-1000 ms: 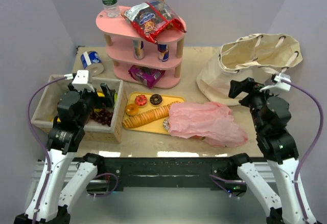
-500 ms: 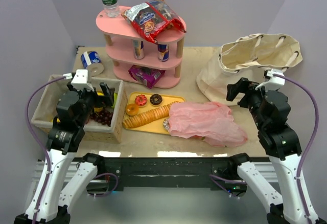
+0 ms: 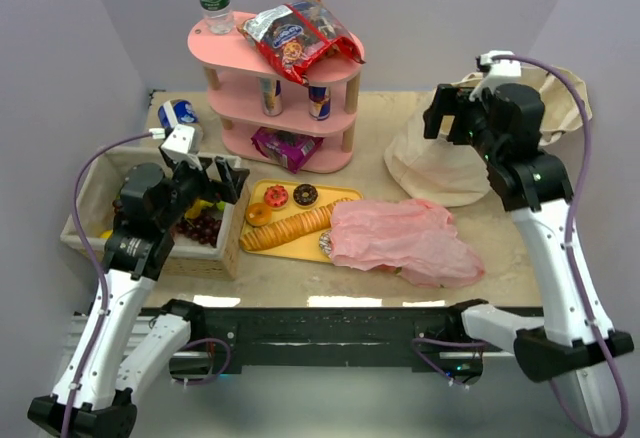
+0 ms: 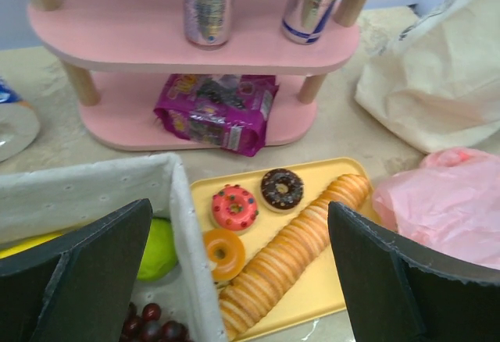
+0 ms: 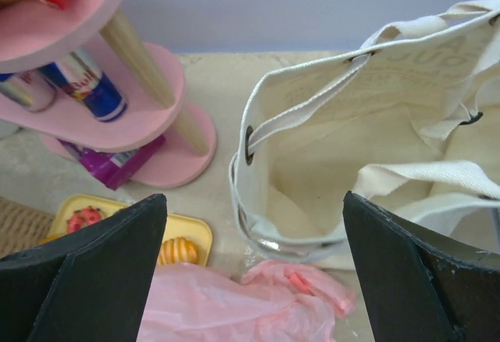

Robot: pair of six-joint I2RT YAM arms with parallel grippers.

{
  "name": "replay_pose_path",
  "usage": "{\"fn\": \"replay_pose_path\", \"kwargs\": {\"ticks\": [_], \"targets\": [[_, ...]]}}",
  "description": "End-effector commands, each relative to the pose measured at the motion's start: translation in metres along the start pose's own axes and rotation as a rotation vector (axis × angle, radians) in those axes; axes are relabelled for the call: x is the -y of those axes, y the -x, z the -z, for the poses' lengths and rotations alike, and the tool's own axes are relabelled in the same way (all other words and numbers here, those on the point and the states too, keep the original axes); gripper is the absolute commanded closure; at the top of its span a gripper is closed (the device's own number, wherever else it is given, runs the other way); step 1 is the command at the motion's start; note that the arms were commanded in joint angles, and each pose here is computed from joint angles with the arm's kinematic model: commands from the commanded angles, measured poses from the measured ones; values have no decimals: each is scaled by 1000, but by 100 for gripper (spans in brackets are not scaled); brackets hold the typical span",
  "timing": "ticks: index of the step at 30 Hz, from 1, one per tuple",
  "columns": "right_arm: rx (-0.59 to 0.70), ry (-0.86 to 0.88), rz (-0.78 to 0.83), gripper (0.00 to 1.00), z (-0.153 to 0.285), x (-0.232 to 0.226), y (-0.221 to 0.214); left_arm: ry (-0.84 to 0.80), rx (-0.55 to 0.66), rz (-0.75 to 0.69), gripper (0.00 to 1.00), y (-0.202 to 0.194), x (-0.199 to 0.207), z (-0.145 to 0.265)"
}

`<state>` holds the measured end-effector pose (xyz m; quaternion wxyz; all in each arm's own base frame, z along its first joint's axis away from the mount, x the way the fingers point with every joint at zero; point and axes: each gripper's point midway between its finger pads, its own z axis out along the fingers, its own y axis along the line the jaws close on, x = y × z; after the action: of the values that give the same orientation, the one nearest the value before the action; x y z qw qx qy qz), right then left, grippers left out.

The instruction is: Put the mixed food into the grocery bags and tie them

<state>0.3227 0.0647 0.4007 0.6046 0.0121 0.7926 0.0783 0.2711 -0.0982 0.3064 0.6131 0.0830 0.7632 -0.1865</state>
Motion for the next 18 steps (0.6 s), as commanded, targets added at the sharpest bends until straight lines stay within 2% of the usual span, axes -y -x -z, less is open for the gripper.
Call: {"fn": "replay_pose_path", "kwargs": {"ticks": [1,4,5,6,8,9,11,12,15,18], "targets": [[-82,-25,93,1,-28,4,-15,-171,98,35,0,27,33,-4],[-70,16,116,2,-43,-3,-22,-208,108,62,1,30,39,-9],[-80,27,119,6,-47,-6,-26,-216,103,74,2,29,41,-11],[-98,37,126,18,-51,-9,-32,-229,102,81,2,28,44,-12],[-132,54,139,25,-57,-13,-43,-258,103,108,4,26,51,-17],[-147,67,146,35,-56,-17,-48,-283,94,129,4,22,59,-18],[-155,93,163,47,-52,-25,-51,-306,94,143,5,22,68,-24],[-164,114,174,63,-48,-34,-55,-340,83,148,6,19,80,-25],[-194,185,204,78,-34,-58,-63,-388,88,183,6,20,108,-33],[-233,265,215,88,-17,-84,-75,-462,65,207,7,14,143,-43]]}}
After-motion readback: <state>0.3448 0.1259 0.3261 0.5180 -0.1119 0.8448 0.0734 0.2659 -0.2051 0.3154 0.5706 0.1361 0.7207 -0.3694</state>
